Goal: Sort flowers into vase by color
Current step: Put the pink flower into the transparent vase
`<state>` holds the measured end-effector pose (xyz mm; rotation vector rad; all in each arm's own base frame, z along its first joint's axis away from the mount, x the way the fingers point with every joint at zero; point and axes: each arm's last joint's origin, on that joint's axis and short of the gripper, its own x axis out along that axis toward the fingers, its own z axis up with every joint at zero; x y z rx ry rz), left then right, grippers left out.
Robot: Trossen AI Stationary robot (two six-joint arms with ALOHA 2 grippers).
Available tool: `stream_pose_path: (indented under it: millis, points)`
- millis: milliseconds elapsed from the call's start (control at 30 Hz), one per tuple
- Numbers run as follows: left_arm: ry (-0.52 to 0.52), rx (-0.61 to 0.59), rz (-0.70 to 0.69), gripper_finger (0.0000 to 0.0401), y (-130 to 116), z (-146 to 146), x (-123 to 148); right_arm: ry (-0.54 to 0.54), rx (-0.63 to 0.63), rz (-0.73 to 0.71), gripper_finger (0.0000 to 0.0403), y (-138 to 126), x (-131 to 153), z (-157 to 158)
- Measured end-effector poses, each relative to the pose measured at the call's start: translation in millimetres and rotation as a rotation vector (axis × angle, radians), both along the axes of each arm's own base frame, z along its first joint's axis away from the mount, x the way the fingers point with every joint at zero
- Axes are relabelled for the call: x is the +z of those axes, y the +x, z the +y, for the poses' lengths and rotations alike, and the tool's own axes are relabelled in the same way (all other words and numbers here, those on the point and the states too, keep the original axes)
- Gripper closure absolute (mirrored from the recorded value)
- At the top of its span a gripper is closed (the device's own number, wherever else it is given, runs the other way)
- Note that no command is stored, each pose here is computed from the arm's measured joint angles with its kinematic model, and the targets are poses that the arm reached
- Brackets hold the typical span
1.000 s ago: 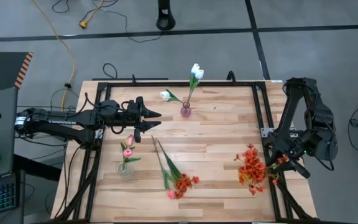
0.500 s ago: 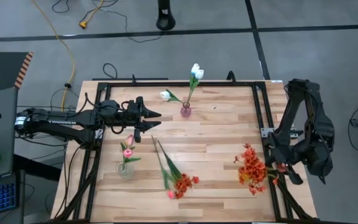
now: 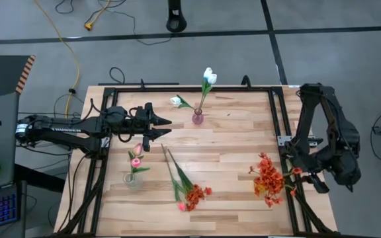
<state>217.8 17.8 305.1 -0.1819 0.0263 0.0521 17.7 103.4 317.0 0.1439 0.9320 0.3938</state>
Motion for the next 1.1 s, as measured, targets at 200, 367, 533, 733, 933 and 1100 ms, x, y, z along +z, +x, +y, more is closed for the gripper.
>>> stream_pose_path:
  millis: [200, 367, 533, 733, 933, 1100]
  points:
    - [0.0, 0.0, 0.0, 0.0256, 0.0, 0.0, 0.0, 0.075, 0.029, 0.013, 0.0226, -5.2, 4.8, -15.9]
    - [0.0, 0.0, 0.0, 0.0256, 0.0, 0.0, 0.1, 0.119, 0.006, 0.013, 0.0226, -5.2, 6.6, -40.3]
    - [0.0, 0.0, 0.0, 0.0256, 0.0, 0.0, 0.1, 0.124, -0.05, -0.082, 0.0226, -1.5, 15.1, -62.2]
    - [0.0, -0.002, 0.0, 0.0256, 0.0, -0.2, 0.0, 0.145, -0.129, -0.233, 0.0226, 3.1, 39.7, -81.1]
    - [0.007, -0.002, 0.0, 0.0256, 0.0, -0.2, 0.1, 0.121, -0.262, -0.592, 0.0226, 9.1, 66.7, -94.2]
    - [0.01, -0.002, 0.0, 0.0256, 0.0, -0.1, 0.1, 0.146, -0.457, -0.815, 0.0226, 11.0, 82.9, -97.9]
